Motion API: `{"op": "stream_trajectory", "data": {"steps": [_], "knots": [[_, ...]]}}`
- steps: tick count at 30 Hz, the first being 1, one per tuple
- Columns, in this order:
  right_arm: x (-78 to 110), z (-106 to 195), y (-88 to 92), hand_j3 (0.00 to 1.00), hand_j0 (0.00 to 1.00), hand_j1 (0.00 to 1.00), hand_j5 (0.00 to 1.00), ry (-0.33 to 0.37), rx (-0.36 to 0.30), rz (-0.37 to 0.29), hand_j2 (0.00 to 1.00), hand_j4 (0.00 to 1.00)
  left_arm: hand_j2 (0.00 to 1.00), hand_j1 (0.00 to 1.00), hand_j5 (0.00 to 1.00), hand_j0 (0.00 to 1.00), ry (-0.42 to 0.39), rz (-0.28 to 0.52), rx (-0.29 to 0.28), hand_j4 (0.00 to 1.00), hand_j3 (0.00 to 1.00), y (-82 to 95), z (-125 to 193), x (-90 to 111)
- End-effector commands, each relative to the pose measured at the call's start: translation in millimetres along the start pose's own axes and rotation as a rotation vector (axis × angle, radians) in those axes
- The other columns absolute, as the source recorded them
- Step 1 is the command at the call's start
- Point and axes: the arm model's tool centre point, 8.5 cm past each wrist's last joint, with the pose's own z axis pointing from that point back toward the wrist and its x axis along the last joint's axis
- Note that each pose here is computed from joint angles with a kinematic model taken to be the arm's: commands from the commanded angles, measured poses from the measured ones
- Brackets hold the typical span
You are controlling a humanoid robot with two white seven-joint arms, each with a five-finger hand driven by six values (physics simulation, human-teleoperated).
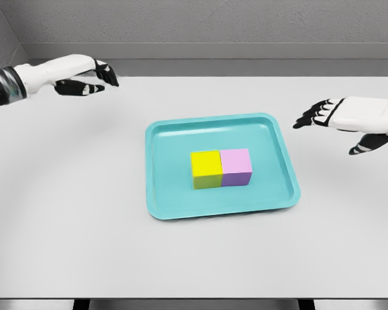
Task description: Push two cubes
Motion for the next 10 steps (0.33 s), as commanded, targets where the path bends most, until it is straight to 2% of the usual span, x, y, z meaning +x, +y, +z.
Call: {"op": "stream_trajectory", "data": {"steps": [1, 10], "knots": [[0.0, 0.8, -0.6, 1.0, 1.0, 1.0, 1.0, 0.001, -0.003, -0.004, 1.0, 1.0, 1.0, 1.0, 1.0, 1.0, 0.048, 0.104, 0.073, 1.0, 1.0, 5.9, 27.6, -25.9], [-0.4, 1.0, 0.6, 1.0, 1.0, 1.0, 1.0, 0.003, 0.001, -0.005, 1.0, 1.0, 1.0, 1.0, 1.0, 1.0, 0.025, 0.125, 0.049, 1.0, 1.0, -10.0, 12.2, -20.6]]}}
